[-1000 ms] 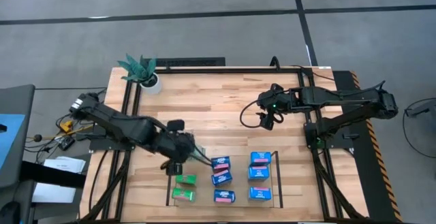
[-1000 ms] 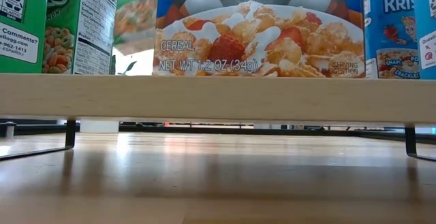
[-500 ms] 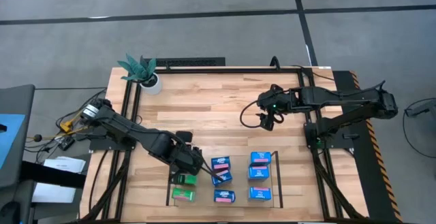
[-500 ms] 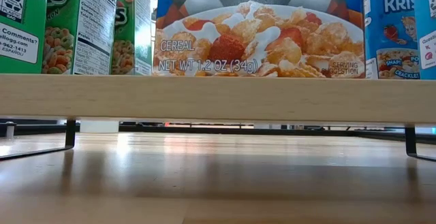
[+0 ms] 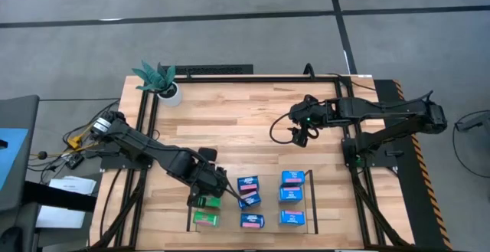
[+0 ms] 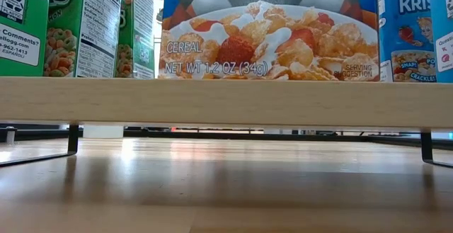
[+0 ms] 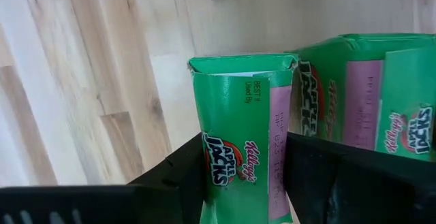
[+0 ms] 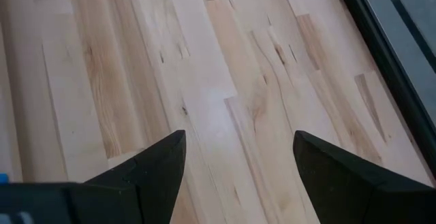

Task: Stack cereal on shelf
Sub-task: Put the green cereal box on the shelf aligned with the other green cereal box

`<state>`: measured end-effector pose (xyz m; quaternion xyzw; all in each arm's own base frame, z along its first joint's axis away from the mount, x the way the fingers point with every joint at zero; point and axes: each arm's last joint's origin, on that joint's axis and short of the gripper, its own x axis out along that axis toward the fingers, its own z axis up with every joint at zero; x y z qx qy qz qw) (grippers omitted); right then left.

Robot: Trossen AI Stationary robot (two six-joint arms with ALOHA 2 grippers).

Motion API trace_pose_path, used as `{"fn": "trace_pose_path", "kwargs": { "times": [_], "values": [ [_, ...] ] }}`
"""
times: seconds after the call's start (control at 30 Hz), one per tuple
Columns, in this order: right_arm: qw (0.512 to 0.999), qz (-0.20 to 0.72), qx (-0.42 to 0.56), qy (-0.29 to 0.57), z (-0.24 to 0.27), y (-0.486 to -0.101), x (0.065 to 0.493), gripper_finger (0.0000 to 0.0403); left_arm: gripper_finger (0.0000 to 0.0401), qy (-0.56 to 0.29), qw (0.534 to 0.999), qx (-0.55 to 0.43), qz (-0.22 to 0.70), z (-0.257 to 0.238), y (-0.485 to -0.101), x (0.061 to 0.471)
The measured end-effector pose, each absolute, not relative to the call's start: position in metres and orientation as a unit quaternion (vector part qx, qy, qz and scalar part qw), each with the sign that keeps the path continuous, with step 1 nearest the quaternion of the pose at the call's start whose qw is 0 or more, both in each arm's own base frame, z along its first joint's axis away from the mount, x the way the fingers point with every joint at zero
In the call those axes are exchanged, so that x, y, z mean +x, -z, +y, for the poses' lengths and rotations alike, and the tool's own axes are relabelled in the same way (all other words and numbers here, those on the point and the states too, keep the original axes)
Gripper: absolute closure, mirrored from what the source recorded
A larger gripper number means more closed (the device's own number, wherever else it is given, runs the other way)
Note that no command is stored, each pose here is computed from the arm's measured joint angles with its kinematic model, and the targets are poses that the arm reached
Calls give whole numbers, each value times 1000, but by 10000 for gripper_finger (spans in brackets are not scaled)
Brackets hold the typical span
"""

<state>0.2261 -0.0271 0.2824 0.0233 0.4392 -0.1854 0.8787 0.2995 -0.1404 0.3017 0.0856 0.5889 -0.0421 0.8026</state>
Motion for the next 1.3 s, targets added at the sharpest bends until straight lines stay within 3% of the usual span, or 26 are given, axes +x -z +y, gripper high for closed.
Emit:
{"fn": "trace_pose_path", "kwargs": {
  "times": [1.3],
  "values": [
    [879, 439, 22, 185, -27, -283, 226, 106, 252, 58, 790, 90, 603, -138, -287, 309]
  ]
}}
